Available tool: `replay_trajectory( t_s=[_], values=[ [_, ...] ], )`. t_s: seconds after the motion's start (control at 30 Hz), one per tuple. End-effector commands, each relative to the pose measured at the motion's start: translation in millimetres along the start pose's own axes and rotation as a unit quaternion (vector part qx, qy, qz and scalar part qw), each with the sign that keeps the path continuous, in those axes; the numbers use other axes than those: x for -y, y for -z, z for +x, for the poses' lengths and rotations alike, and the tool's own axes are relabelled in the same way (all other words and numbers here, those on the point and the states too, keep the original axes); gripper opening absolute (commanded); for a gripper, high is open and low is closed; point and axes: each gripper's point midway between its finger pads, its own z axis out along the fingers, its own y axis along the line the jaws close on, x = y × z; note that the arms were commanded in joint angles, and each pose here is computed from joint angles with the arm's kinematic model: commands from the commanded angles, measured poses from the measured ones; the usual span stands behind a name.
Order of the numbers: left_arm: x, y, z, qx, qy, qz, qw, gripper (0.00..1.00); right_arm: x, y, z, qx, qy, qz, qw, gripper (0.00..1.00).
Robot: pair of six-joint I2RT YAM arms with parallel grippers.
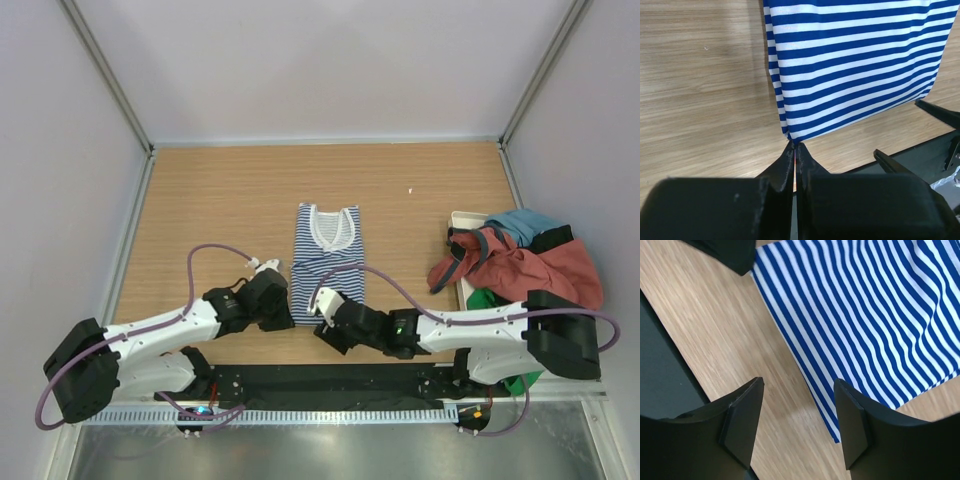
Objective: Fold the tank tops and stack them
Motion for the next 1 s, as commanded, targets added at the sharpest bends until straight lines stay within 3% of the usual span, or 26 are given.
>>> replay_trajectory(
  t_s=[0.0, 0.2, 0.3, 0.5, 0.6, 0.67, 0.77, 0.9, 0.97],
  values=[
    [15, 10, -7, 0.005, 0.001, 0.022, 1.0, 0.0, 2, -7, -33, 0.057, 0.079, 0.037, 0.995, 0.63],
    [20, 12, -6, 0.0, 0.002, 0.034, 0.999, 0.0, -3, -19, -30, 0.066, 0.11, 0.045, 0.991, 0.6],
    [23, 13, -7, 0.0, 0.002, 0.039, 0.999, 0.0, -1, -26, -24, 0.047, 0.124, 0.053, 0.99, 0.54],
    [31, 18, -6, -0.006, 0.002, 0.056, 0.998, 0.0, -2, -33, -11, 0.027, 0.133, 0.062, 0.989, 0.27],
    [31, 19, -7, -0.006, 0.002, 0.057, 0.998, 0.0, -4, -31, -13, 0.032, 0.13, 0.057, 0.989, 0.04],
    [31, 20, -7, -0.006, -0.001, 0.054, 0.999, 0.0, -7, -29, -12, 0.035, 0.127, 0.047, 0.99, 0.01],
    [23, 25, -13, 0.004, -0.013, 0.028, 1.0, 0.08, -9, -26, -14, 0.042, 0.12, 0.039, 0.991, 0.01],
    [18, 36, -32, 0.026, -0.024, 0.002, 0.999, 0.31, -13, -24, -14, 0.043, 0.114, 0.027, 0.992, 0.01],
    [16, 40, -49, 0.041, -0.019, 0.003, 0.999, 0.33, -14, -22, -15, 0.046, 0.11, 0.024, 0.993, 0.01]
  ],
)
